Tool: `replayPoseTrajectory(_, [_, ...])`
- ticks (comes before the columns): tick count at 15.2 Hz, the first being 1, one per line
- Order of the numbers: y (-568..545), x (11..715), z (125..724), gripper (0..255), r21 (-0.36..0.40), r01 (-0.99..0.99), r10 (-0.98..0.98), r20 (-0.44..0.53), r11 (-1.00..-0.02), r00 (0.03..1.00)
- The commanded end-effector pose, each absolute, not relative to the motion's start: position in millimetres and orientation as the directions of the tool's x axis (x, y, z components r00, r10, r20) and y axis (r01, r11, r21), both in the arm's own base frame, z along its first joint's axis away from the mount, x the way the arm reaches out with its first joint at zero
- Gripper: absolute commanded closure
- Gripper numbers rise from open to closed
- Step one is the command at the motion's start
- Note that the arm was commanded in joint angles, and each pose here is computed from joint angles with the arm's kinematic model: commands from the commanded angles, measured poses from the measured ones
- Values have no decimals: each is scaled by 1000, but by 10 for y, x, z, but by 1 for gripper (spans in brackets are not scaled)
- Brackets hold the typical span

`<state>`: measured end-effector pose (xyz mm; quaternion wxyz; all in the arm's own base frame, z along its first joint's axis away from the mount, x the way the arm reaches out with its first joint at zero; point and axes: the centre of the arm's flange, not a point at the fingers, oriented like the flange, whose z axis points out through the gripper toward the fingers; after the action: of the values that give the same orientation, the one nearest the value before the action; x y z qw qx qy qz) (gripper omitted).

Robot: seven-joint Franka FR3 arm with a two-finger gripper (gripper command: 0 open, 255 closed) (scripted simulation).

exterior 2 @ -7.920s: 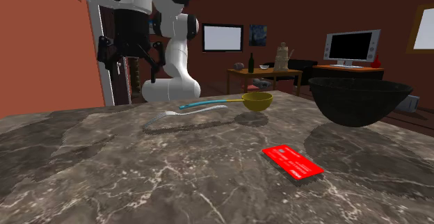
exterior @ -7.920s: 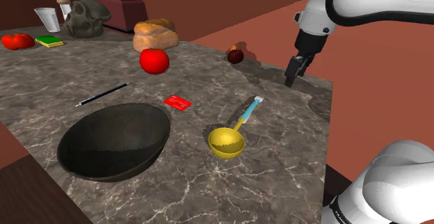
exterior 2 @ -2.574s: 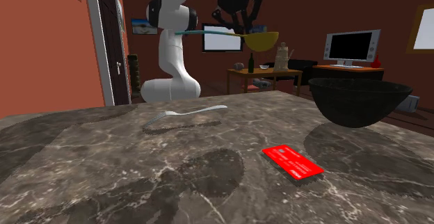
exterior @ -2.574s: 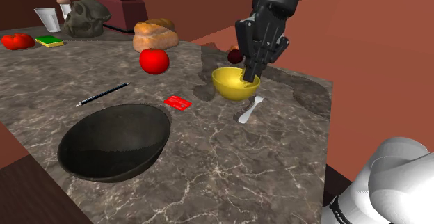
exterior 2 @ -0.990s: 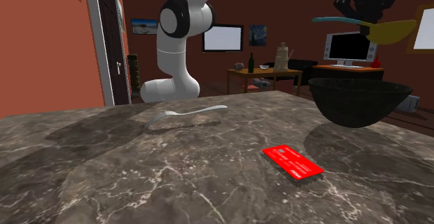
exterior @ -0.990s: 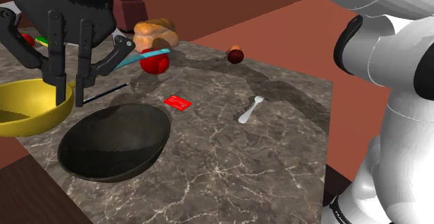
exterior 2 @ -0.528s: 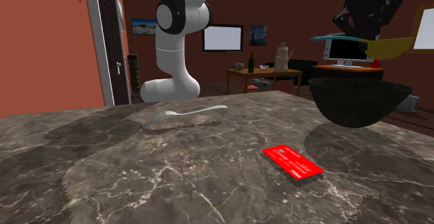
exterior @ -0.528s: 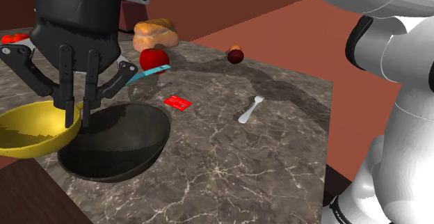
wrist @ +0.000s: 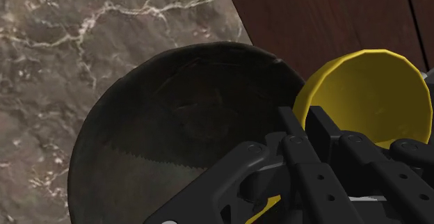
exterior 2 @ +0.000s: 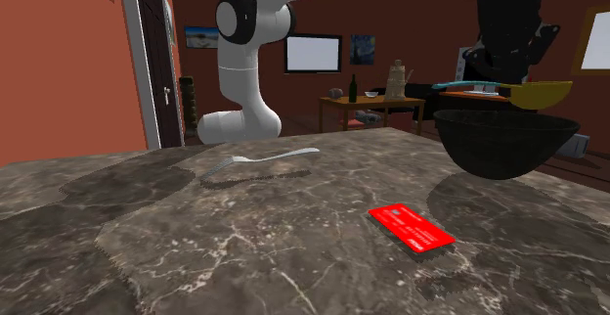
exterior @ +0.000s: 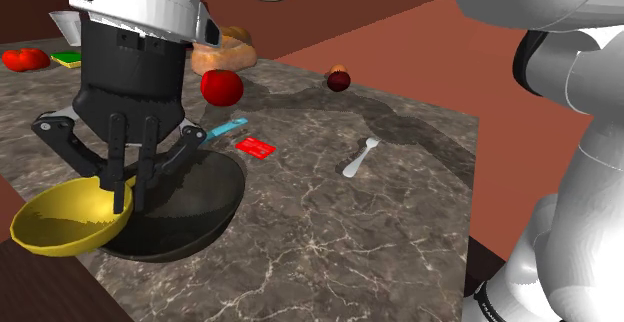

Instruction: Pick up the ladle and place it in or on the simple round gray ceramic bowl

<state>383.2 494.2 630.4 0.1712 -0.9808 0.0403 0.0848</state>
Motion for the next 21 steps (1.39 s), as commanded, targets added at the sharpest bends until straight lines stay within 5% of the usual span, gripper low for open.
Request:
replayPoseTrajectory(1, [4940, 3832, 6275, 255, -329, -108, -50, -180, -938, 982])
replayPoseTrajectory(7, [4940, 3832, 6275, 255, -329, -108, -50, -180, -938, 982])
replayPoseTrajectory(8, [4940, 3832, 6275, 0, -329, -108, -50, -180, -938, 982])
replayPoseTrajectory(21, [4768, 3908, 6738, 0, -329, -108, -50, -180, -938, 982])
